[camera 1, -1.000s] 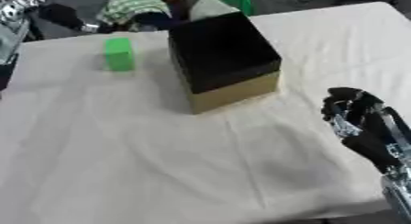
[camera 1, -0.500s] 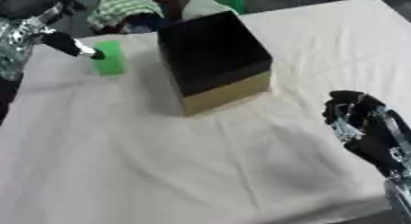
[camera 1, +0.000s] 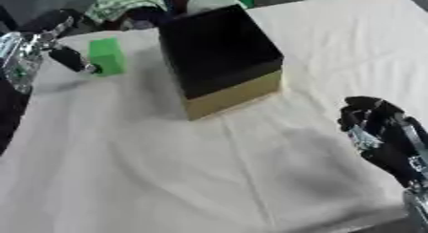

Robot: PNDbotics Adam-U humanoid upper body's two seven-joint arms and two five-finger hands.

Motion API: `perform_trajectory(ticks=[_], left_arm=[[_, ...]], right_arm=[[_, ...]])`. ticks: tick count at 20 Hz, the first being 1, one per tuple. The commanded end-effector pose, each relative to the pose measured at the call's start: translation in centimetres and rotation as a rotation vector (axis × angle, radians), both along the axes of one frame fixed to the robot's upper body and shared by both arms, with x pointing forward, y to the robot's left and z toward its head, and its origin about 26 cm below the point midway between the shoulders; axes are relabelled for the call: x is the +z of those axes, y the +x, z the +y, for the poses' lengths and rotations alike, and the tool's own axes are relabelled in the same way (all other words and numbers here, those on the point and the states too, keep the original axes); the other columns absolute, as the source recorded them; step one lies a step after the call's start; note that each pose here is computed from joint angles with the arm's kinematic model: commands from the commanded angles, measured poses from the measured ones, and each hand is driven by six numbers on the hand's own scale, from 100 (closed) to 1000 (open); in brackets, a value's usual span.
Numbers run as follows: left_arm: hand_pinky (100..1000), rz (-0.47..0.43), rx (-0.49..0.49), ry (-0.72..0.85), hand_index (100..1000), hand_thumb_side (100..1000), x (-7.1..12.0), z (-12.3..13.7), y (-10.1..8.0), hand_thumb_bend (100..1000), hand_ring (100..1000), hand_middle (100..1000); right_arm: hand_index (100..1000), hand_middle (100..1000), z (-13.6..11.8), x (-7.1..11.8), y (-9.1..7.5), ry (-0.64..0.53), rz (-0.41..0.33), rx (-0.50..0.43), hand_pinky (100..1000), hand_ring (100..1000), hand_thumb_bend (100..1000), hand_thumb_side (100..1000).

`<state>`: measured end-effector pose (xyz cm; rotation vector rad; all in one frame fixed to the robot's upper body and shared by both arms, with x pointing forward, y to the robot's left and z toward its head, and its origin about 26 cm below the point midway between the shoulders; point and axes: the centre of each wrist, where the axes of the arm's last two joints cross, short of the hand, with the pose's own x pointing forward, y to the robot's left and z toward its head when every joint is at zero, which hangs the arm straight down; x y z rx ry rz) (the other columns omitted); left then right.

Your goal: Pick up objects on the table and place them in the box.

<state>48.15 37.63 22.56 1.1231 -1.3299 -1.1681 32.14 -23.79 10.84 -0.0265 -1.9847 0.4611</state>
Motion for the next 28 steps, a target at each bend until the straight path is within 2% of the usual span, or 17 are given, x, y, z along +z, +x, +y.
perform_trajectory(ticks=[1, 10, 11, 13, 16, 17, 18, 22, 28], left_arm=[[841, -0.039, 0.005, 0.012, 854, 137, 1.5, 0.3, 0.0, 670, 825, 807], [818, -0.015, 0.015, 0.022, 814, 100, 0.1, -0.2, 0.2, 619, 781, 756], [809, -0.013, 0.017, 0.023, 808, 100, 0.0, -0.2, 0.2, 617, 765, 740], [756, -0.02, 0.023, 0.026, 766, 100, -0.1, -0.2, 0.2, 602, 666, 620], [668, -0.066, 0.036, 0.029, 679, 100, 0.2, -0.4, 0.1, 561, 505, 440], [664, -0.088, 0.039, 0.029, 675, 100, 0.4, -0.5, 0.1, 559, 500, 431], [632, -0.112, 0.039, 0.026, 630, 100, 0.6, -0.6, 0.1, 541, 460, 366], [611, -0.21, 0.006, -0.006, 599, 100, 1.6, -1.4, 0.0, 505, 442, 339], [607, -0.321, -0.146, -0.068, 594, 100, 4.4, -4.3, -0.4, 484, 441, 335]], right_arm=[[762, 622, -0.2, 1.2, 0.0, -0.017, -0.04, 0.004, 604, 625, 213, 367], [761, 622, -0.1, 1.4, 0.1, -0.015, -0.048, 0.007, 603, 624, 214, 370], [761, 622, -0.1, 1.4, 0.1, -0.015, -0.048, 0.007, 603, 624, 214, 370], [761, 622, 0.0, 1.4, 0.1, -0.015, -0.048, 0.007, 603, 624, 213, 370], [761, 622, -0.1, 1.4, 0.2, -0.014, -0.048, 0.006, 603, 624, 213, 368], [761, 622, -0.1, 1.4, 0.2, -0.013, -0.048, 0.006, 603, 624, 213, 368], [761, 622, -0.1, 1.3, 0.1, -0.012, -0.047, 0.005, 603, 624, 213, 367], [761, 622, -0.2, 1.1, 0.1, -0.009, -0.039, 0.001, 603, 624, 212, 363], [761, 622, -0.3, 0.8, -0.1, -0.007, -0.025, 0.0, 603, 624, 210, 355]])
